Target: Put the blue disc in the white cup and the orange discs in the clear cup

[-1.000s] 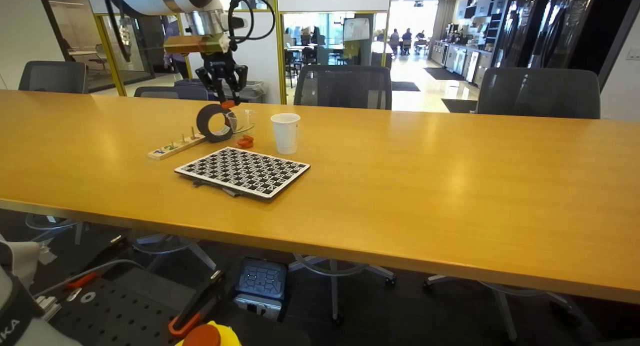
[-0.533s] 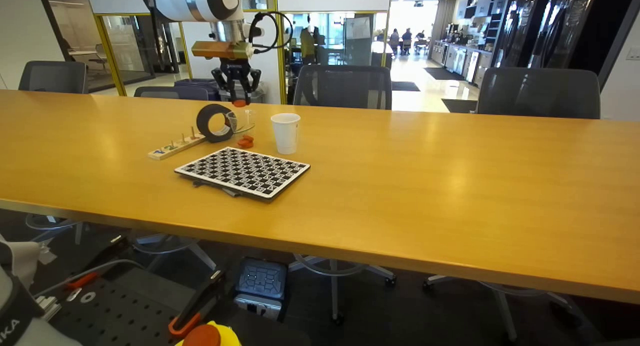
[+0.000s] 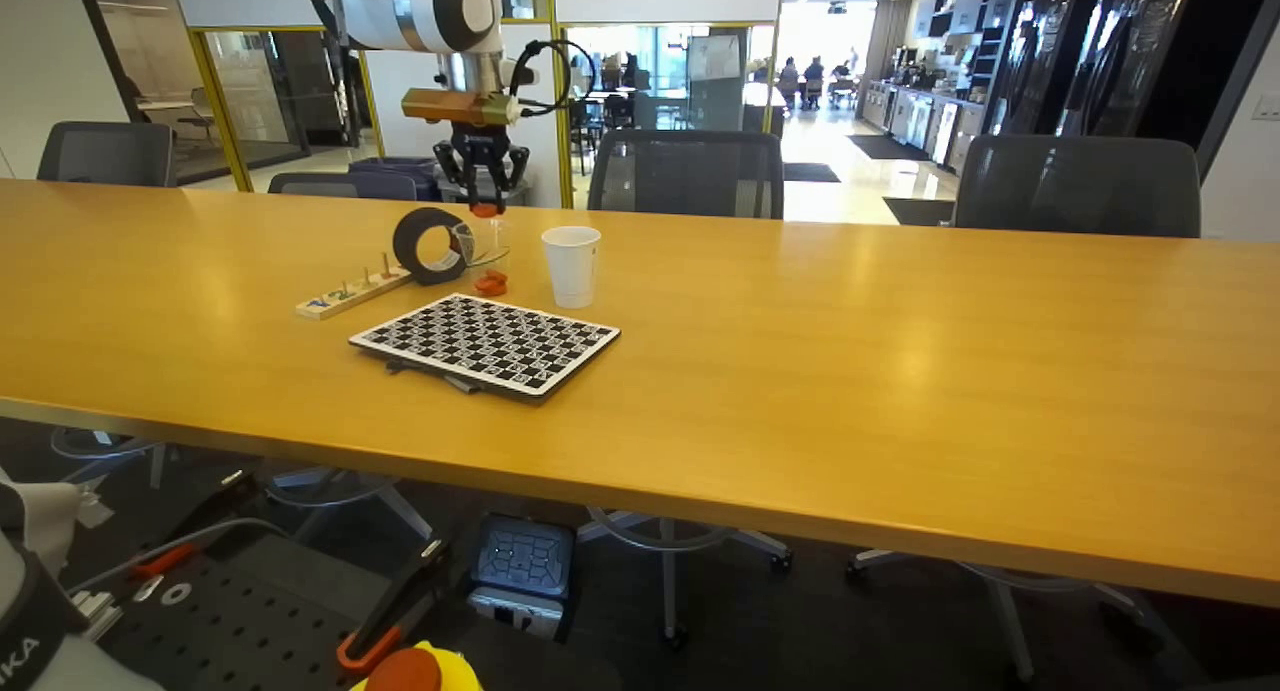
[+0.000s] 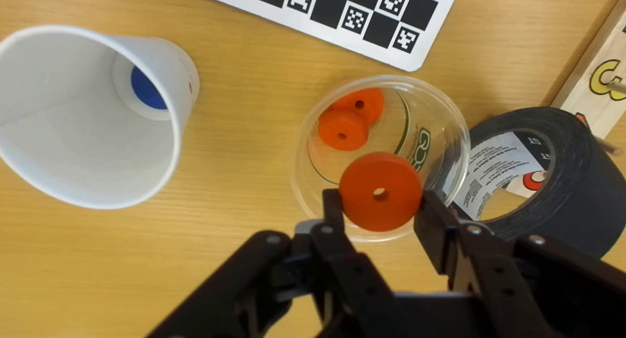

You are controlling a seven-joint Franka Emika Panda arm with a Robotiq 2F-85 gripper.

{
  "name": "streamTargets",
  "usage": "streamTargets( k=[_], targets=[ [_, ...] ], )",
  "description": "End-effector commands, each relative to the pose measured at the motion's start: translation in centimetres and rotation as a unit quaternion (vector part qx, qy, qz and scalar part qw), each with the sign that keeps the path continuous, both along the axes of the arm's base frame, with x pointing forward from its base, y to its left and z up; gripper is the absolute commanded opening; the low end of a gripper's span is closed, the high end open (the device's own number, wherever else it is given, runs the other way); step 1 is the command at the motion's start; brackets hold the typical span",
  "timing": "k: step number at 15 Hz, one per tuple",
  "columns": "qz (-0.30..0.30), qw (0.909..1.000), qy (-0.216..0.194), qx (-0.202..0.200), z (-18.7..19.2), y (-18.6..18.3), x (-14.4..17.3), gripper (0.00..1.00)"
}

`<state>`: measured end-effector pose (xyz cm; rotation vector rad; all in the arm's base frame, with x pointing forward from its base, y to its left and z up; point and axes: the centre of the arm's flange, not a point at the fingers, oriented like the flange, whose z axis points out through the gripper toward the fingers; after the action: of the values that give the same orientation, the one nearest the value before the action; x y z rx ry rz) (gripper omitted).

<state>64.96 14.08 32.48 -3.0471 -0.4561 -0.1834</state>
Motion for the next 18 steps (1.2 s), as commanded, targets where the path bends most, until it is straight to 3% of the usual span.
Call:
streamTargets(
  k=[1,4,5,6,10,13,18],
  targets=[
    [0.006,0.9997,0.014,0.018,0.6,0.2,1.5,0.21],
    [0.005,0.9995,0.021,0.022,0.4,0.4,1.5,0.21],
    [-0.001,0.9995,0.022,0.022,0.3,0.5,1.5,0.50],
    [-0.001,0.9994,0.024,0.023,0.3,0.5,1.5,0.69],
    [-0.001,0.9994,0.032,0.014,0.6,0.2,0.8,0.97],
    [-0.003,0.9991,0.042,-0.004,1.3,-0.9,-1.0,1.00],
    [-0.023,0.9944,0.094,-0.041,4.5,-5.8,-6.7,1.00]
  ],
)
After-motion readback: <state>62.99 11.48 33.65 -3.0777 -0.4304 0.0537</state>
